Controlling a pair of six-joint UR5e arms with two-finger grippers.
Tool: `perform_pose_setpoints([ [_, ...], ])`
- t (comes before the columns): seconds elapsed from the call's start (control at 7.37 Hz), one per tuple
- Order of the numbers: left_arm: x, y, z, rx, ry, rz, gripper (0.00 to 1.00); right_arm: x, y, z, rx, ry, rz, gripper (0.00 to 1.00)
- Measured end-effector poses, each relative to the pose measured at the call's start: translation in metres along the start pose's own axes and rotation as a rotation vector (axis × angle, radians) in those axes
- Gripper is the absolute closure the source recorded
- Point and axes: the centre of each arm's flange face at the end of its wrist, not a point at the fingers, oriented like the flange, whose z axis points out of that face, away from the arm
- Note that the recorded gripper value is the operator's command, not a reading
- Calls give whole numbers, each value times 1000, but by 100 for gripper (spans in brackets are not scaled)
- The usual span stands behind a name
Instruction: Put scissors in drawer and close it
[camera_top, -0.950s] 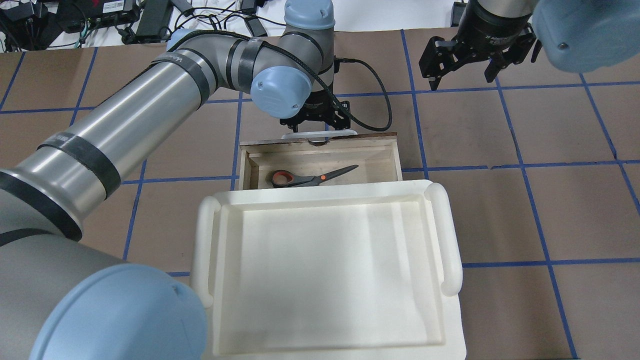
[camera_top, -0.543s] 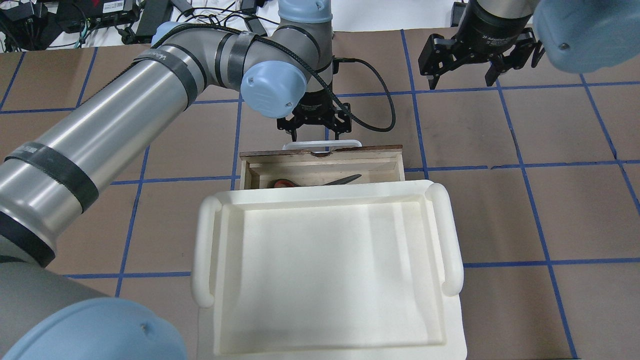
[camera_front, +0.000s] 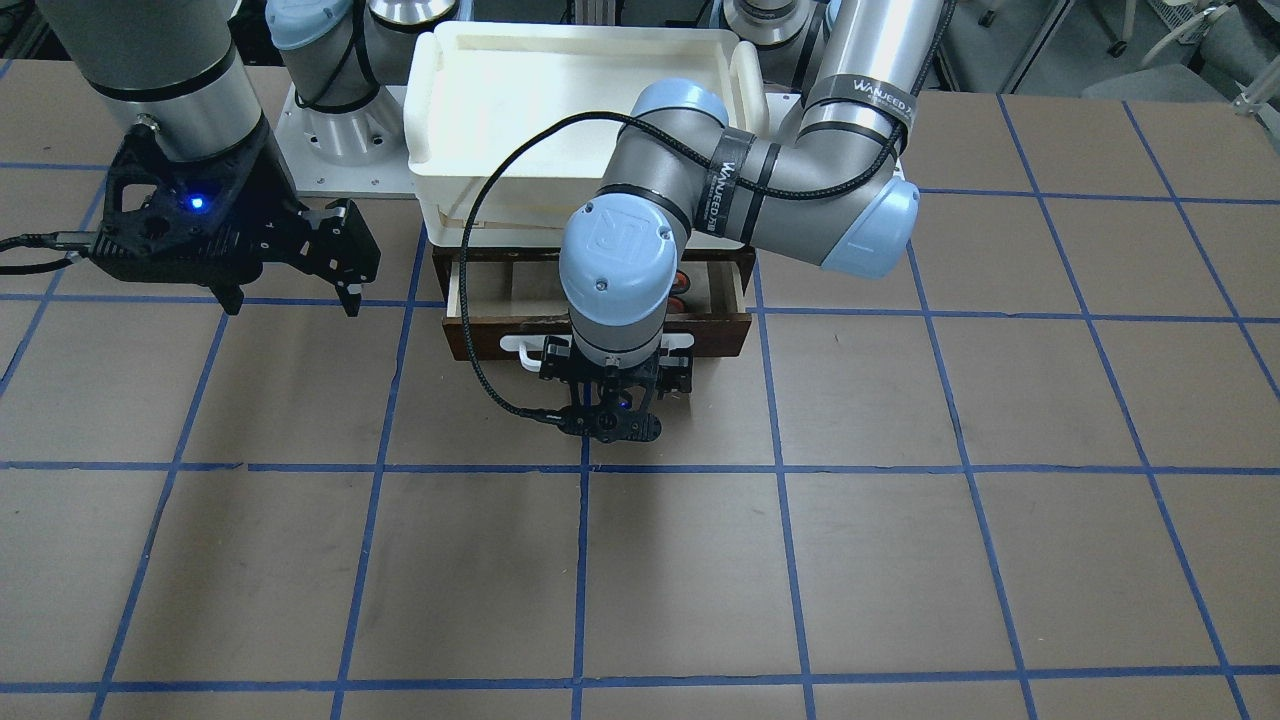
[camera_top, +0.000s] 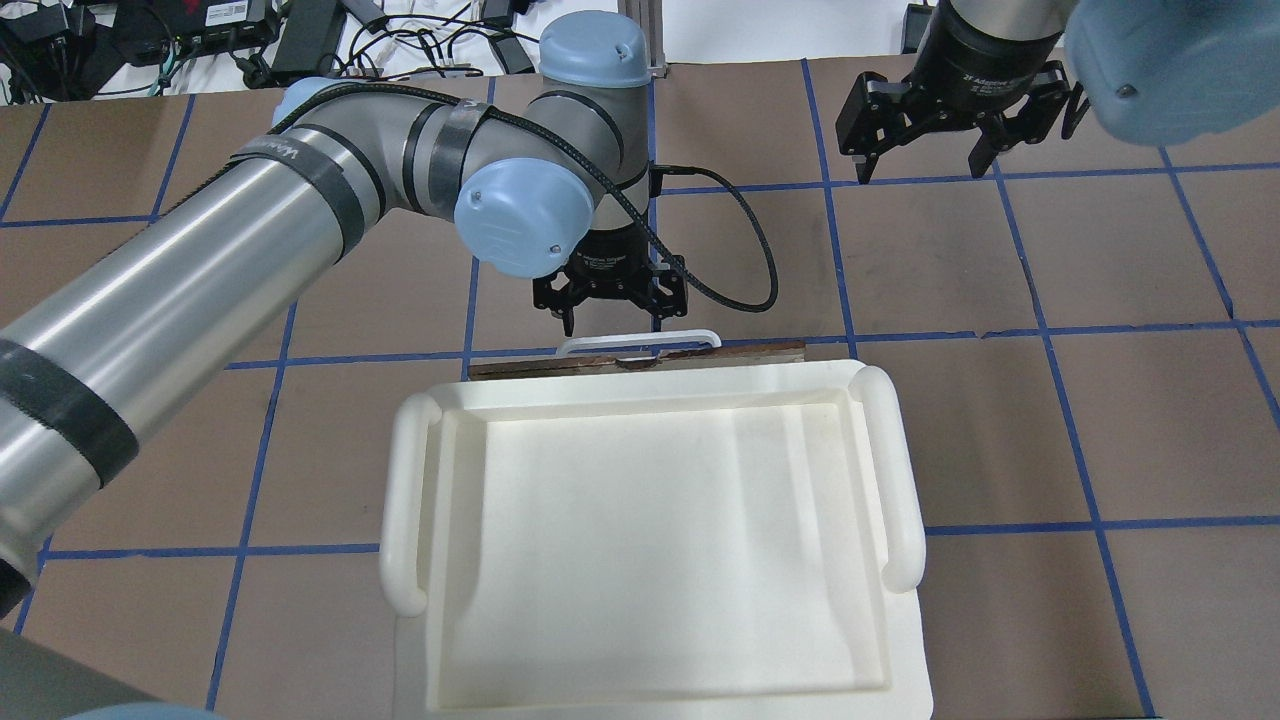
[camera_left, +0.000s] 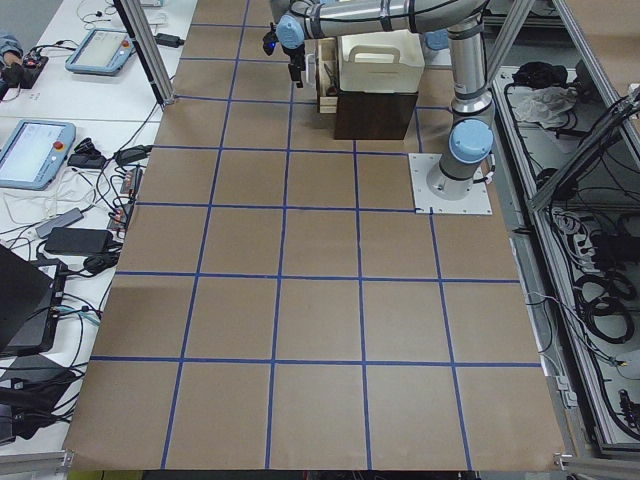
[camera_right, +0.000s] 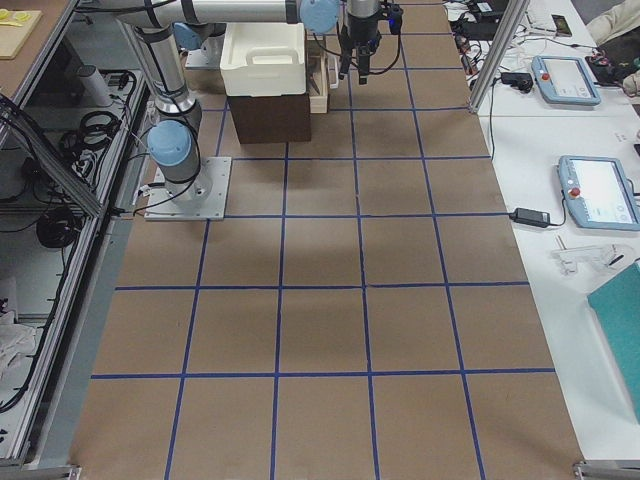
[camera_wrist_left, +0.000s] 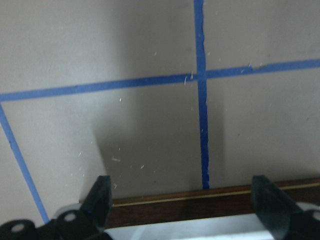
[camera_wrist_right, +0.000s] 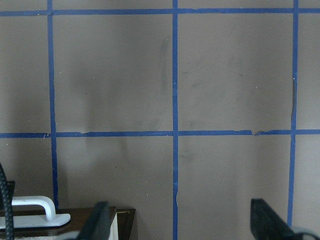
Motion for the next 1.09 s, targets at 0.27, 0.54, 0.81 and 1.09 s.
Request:
perform_pose_setpoints([
  [0.27,-3,19,-3,-73,1,2,0,0,1,1,-9,0,1,0],
  [0.54,-4,27,2,-122,5,2,0,0,2,3,-15,1,0,0],
  [0.81,-6,30,4,-135,15,-2,0,0,2,4,-19,1,0,0],
  [1.09,-7,24,-10,-59,22,3,0,-1,3,5,-23,0,1,0],
])
